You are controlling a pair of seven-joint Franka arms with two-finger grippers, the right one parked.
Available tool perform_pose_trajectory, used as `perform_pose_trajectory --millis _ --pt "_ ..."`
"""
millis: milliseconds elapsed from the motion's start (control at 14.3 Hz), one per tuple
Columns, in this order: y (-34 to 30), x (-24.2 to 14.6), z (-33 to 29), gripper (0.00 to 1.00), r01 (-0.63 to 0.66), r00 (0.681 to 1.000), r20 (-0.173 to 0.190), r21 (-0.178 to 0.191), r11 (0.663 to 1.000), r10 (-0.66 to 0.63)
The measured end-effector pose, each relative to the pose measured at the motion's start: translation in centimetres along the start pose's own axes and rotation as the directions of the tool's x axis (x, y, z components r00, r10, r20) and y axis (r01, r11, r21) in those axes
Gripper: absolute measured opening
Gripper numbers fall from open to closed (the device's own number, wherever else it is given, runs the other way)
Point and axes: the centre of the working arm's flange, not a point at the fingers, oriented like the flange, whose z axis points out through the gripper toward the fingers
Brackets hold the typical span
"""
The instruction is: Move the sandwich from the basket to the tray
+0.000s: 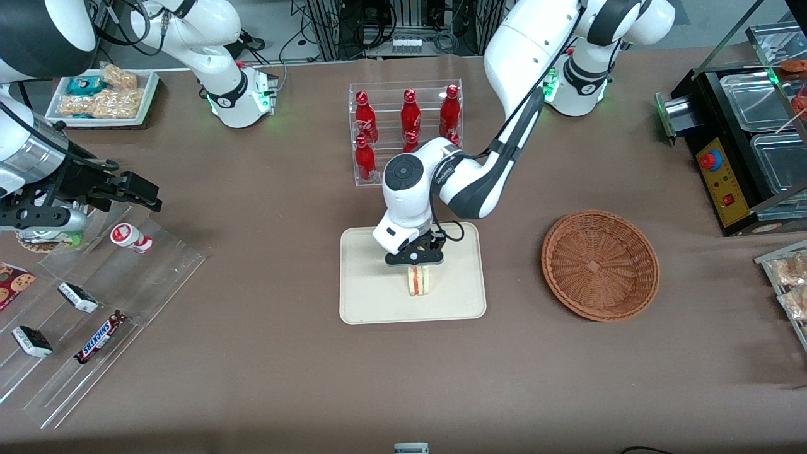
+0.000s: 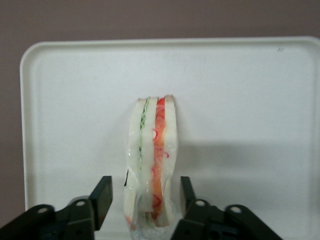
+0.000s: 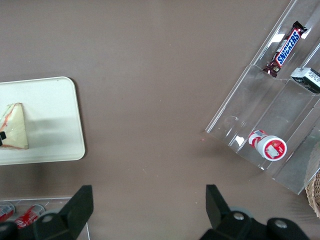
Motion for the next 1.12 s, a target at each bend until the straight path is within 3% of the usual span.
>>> perform_pose_trajectory --millis 209,349,558,698,837,1116 --pt "-4.5 4.6 -7.0 0.99 0.149 0.988 -0.052 0.013 0.989 -0.149" --pt "-12.2 9.1 -13.5 1.00 0.300 0.953 -0.064 0.038 0.953 -0.298" --pt "-26.0 13.5 -20.6 1.00 0.497 0.867 -0.072 0.068 0.865 -0.492" --pt "-34.1 13.9 -23.2 1.00 0.522 0.852 -0.029 0.097 0.847 -0.522" --pt "-41.2 12.9 -24.8 1.00 0.466 0.879 0.055 0.106 0.878 -0.474" --pt "-50.4 9.2 -26.2 1.00 0.285 0.940 0.191 0.017 0.958 -0.283"
